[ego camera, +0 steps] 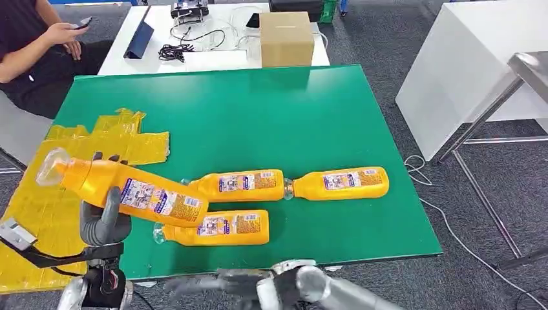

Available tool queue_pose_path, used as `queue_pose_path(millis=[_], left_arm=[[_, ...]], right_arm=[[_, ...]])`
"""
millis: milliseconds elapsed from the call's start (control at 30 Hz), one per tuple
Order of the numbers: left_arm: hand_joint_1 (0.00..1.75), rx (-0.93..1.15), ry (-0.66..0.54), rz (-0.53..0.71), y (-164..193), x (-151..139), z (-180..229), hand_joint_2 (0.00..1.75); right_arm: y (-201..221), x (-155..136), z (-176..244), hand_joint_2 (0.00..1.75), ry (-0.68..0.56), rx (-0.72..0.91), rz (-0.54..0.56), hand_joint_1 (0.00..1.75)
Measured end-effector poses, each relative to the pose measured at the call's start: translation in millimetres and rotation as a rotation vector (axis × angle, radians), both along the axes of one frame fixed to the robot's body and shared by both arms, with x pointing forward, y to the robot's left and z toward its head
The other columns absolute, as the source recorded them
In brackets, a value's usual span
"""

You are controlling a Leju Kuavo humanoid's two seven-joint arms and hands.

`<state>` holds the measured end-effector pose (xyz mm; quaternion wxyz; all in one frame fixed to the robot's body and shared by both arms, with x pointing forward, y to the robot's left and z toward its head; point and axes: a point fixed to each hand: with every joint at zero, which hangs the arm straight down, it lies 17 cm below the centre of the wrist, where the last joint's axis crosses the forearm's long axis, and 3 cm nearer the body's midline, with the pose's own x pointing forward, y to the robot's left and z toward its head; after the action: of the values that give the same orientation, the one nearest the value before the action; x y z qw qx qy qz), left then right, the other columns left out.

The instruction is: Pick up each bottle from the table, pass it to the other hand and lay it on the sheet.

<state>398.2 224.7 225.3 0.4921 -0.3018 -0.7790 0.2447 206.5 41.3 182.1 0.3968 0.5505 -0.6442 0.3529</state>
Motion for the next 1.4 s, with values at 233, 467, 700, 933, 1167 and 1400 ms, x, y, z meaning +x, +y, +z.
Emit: queue_pose_path(millis=[233,467,700,933,1167,1400], left_arm=[[1.75,0.010,0.023,0.043,17,-36,-11,1.75],[1.75,0.008,0.015,0.046,18,-37,-8,1.75],[1.75,0.007,0.006,0.057,20,-38,-6,1.75],[1.75,0.010,0.005,0.063,21,-39,-5,1.75],[1.75,0.011,0.006,0.064,21,-39,-5,1.75],[1.75,0.041,0.007,0.096,24,-39,-6,1.75]], right_arm=[[-147,112,130,0.00,-0.084,0.396,-0.681,0.00],[-194,112,169,0.00,-0.238,0.455,-0.885,0.00],[-207,112,173,0.00,-0.275,0.459,-0.975,0.00],[-208,111,173,0.00,-0.278,0.457,-0.980,0.00],[-208,111,173,0.00,-0.278,0.457,-0.981,0.00],[-209,112,172,0.00,-0.283,0.451,-0.995,0.00]])
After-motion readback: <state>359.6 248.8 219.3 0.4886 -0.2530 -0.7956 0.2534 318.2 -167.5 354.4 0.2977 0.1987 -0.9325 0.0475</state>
